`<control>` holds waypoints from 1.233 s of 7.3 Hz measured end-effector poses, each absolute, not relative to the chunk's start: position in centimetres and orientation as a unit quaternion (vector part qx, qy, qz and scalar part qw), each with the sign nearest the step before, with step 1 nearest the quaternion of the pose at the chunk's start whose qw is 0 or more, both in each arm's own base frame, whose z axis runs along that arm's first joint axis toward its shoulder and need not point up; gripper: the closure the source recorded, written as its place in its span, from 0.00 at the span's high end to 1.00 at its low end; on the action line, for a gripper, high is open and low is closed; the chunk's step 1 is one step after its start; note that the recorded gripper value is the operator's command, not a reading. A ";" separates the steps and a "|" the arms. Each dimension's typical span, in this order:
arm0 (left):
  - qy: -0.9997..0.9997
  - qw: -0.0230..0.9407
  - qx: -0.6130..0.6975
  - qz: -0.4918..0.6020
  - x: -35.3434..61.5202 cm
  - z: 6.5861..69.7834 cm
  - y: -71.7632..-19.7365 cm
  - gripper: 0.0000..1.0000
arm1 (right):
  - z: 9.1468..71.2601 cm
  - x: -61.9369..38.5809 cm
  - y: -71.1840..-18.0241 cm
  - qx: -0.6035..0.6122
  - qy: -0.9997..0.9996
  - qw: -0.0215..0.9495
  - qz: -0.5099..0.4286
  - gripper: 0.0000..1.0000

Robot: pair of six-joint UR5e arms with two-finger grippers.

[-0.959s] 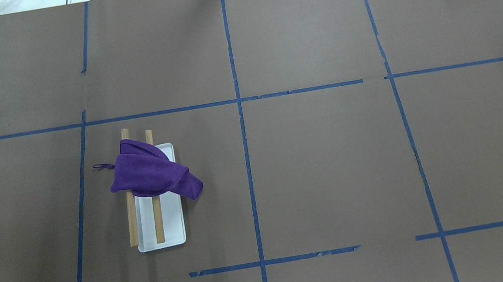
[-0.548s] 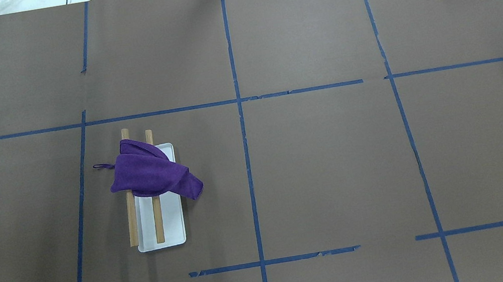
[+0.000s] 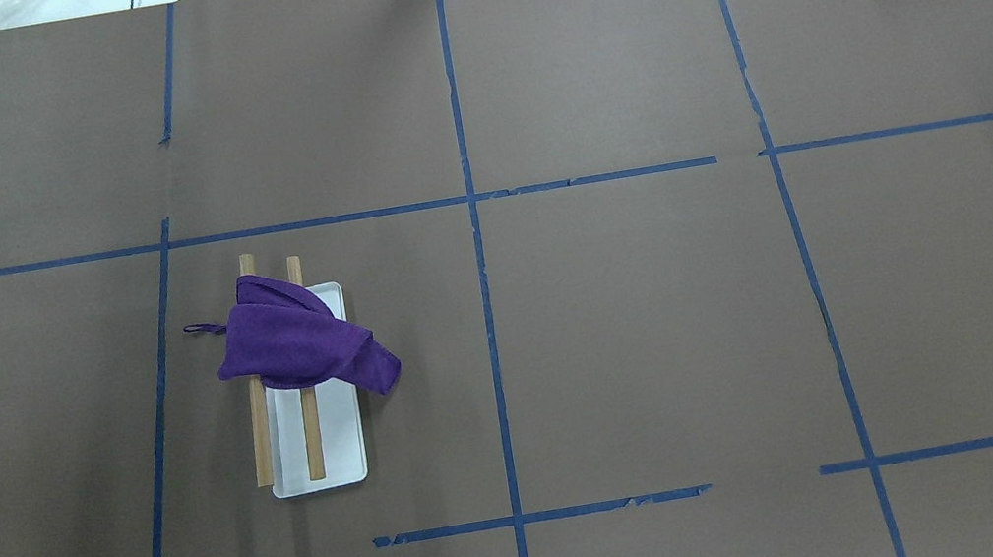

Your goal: Hang towel on rack

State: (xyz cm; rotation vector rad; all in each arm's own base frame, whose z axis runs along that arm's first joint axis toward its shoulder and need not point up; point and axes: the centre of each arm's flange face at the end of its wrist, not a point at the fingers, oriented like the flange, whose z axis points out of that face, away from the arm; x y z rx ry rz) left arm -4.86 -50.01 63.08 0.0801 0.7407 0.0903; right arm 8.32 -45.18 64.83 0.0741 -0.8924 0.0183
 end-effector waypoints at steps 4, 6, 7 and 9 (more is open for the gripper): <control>0.362 0.930 0.041 0.044 -5.0 63.1 -50.0 1.00 | 64.9 8.3 -45.1 0.036 -0.431 0.902 0.008 1.00; 0.361 0.931 0.040 0.044 -5.0 63.3 -50.0 1.00 | 64.7 8.3 -45.1 0.038 -0.431 0.902 0.007 1.00; 0.361 0.931 0.040 0.044 -5.0 63.3 -50.1 1.00 | 64.7 8.3 -45.1 0.038 -0.431 0.901 0.007 1.00; 0.361 0.930 0.042 0.045 -5.0 63.1 -50.3 1.00 | 64.7 8.3 -45.2 0.039 -0.431 0.902 0.007 1.00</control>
